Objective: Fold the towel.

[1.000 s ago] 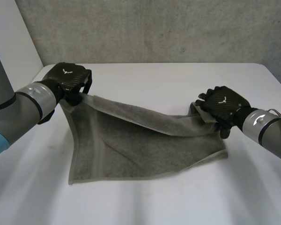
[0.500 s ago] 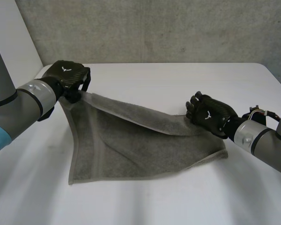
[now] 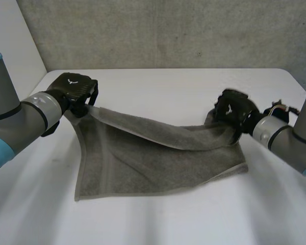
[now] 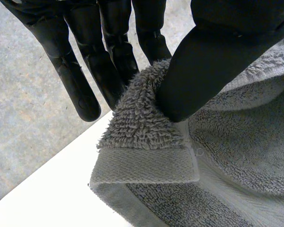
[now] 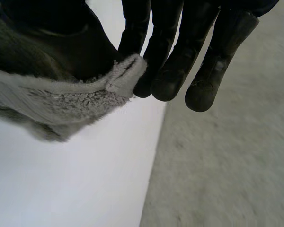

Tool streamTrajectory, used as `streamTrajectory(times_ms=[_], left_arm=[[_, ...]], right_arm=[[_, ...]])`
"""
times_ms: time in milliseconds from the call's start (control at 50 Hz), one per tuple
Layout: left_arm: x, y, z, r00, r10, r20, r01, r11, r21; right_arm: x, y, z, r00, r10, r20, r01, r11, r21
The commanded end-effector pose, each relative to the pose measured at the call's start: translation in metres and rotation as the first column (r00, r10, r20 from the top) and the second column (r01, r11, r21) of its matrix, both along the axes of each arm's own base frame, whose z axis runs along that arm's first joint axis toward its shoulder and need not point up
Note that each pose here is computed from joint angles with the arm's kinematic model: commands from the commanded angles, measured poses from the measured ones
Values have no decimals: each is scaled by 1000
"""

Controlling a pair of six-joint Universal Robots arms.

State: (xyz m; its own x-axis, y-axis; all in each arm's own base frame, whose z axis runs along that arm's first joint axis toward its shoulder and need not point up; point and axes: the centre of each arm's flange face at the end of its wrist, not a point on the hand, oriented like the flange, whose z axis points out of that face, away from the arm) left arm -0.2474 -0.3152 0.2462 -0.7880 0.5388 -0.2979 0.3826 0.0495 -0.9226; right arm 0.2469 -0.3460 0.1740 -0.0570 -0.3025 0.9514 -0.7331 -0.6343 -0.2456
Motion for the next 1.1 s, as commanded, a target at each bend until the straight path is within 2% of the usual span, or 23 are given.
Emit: streamTrajectory(times_ms=[20, 40, 60, 80, 100, 140, 160, 200, 380, 420, 440, 480, 500, 540, 640, 760, 820, 860, 880, 920, 980, 1020, 1100], left_arm=[[3, 2, 5, 1000, 5, 1, -5, 1000, 4], [4, 2, 6, 1000, 8, 3, -8, 1000, 11], [4, 2, 6, 1000, 8, 3, -8, 1000, 11], [5, 3, 6, 1000, 11, 6, -11, 1000, 21], [5, 3, 6, 1000, 11, 6, -11, 1000, 22], [6, 6, 8, 1000, 10, 9, -10, 999, 37], [6, 6, 8, 1000, 10, 9, -10, 999, 37], [6, 9, 12, 1000, 8, 11, -9, 999, 45], [11, 24, 51, 1000, 13, -21, -13, 1000, 15], [13, 32, 78, 997, 21, -76, -21, 1000, -3], [13, 32, 78, 997, 21, -76, -21, 1000, -3], [15, 42, 108, 989, 24, -144, -28, 999, -26], [15, 42, 108, 989, 24, -144, -28, 999, -26], [17, 54, 136, 980, 19, -196, -29, 999, -45], [18, 75, 171, 969, -20, -245, 9, 999, -46], [20, 88, 190, 959, -42, -279, 35, 999, -29], [22, 85, 189, 958, -28, -285, 27, 1000, -10], [27, 71, 178, 961, 10, -277, -2, 1000, 29], [27, 71, 178, 961, 11, -277, -2, 1000, 29], [32, 46, 148, 966, 66, -250, -33, 991, 133], [30, 37, 132, 969, 81, -233, -37, 982, 185], [26, 19, 100, 974, 98, -203, -38, 959, 281], [22, 2, 70, 978, 110, -180, -39, 933, 358]], right_arm=[[-13, -13, 68, 925, -135, 355, 108, 989, 96], [-16, -14, 76, 901, -158, 403, 116, 985, 127], [-16, -14, 76, 901, -159, 403, 116, 985, 127], [-23, -18, 80, 879, -194, 436, 138, 978, 157], [-23, -18, 80, 879, -194, 436, 138, 978, 158], [-41, -20, 94, 841, -269, 469, 204, 961, 186], [-41, -20, 94, 841, -269, 469, 204, 961, 186], [-55, -14, 115, 814, -323, 483, 254, 946, 203], [-68, 7, 167, 762, -380, 524, 297, 925, 238], [-77, 14, 196, 728, -396, 560, 318, 918, 236], [-77, 15, 196, 728, -396, 560, 318, 918, 236], [-87, 25, 225, 692, -410, 594, 334, 912, 239], [-87, 26, 225, 692, -410, 594, 334, 912, 239], [-91, 36, 248, 663, -421, 619, 337, 906, 255], [-95, 55, 275, 640, -442, 629, 338, 897, 286], [-95, 78, 286, 646, -492, 583, 339, 870, 359], [-94, 77, 281, 650, -509, 564, 332, 858, 392], [-94, 65, 261, 653, -557, 513, 334, 820, 465], [-94, 65, 261, 653, -557, 512, 334, 820, 465], [-93, 49, 230, 674, -599, 433, 340, 771, 538], [-93, 41, 214, 684, -620, 385, 351, 742, 571], [-87, 32, 186, 717, -627, 305, 355, 705, 614], [-73, 19, 155, 737, -632, 239, 358, 665, 656]])
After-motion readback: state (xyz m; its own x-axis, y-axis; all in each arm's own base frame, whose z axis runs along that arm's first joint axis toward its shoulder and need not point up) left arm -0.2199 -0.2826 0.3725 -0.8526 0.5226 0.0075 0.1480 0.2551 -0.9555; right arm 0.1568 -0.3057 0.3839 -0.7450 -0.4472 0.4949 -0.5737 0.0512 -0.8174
